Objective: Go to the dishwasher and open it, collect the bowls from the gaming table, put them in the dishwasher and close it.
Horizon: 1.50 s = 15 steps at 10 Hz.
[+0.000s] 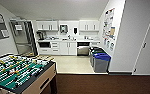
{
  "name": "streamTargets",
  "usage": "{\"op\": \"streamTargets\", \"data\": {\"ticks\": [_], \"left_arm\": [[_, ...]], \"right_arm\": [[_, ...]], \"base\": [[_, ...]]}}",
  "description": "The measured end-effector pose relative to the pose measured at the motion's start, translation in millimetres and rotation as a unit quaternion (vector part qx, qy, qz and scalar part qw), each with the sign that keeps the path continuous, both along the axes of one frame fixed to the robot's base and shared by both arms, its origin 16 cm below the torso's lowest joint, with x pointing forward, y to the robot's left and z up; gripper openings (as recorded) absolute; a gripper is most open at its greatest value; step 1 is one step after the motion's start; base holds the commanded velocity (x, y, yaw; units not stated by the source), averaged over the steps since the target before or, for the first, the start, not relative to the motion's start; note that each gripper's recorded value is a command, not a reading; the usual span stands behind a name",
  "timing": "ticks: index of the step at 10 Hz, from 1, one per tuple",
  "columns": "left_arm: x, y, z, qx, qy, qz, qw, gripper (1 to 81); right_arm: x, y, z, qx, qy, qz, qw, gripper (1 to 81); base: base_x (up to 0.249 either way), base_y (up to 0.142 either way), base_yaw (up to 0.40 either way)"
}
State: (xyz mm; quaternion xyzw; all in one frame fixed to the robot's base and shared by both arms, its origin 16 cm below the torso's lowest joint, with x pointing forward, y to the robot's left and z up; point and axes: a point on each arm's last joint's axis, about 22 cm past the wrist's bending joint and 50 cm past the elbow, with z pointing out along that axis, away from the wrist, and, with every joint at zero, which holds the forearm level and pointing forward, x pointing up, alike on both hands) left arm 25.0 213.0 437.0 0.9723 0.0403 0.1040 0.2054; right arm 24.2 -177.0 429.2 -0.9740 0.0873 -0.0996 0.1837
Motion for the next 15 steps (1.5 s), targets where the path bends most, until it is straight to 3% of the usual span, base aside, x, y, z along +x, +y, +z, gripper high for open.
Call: {"op": "streamTargets", "data": {"ticks": [10,15], "left_arm": [[0.4,1.0,0.2,0.0,0.0,0.0,1.0,1.0],[0.3,-0.1,0.2,0.0,0.0,0.0,1.0,1.0]], "right_arm": [[0.0,0.2,0.0,0.0,0.0,0.0,1.0,1.0],[0.4,1.2,0.1,0.001,0.0,0.0,1.0,1.0]], "base": [[0.156,0.0,0.0],[0.16,-0.07,0.0]]}}
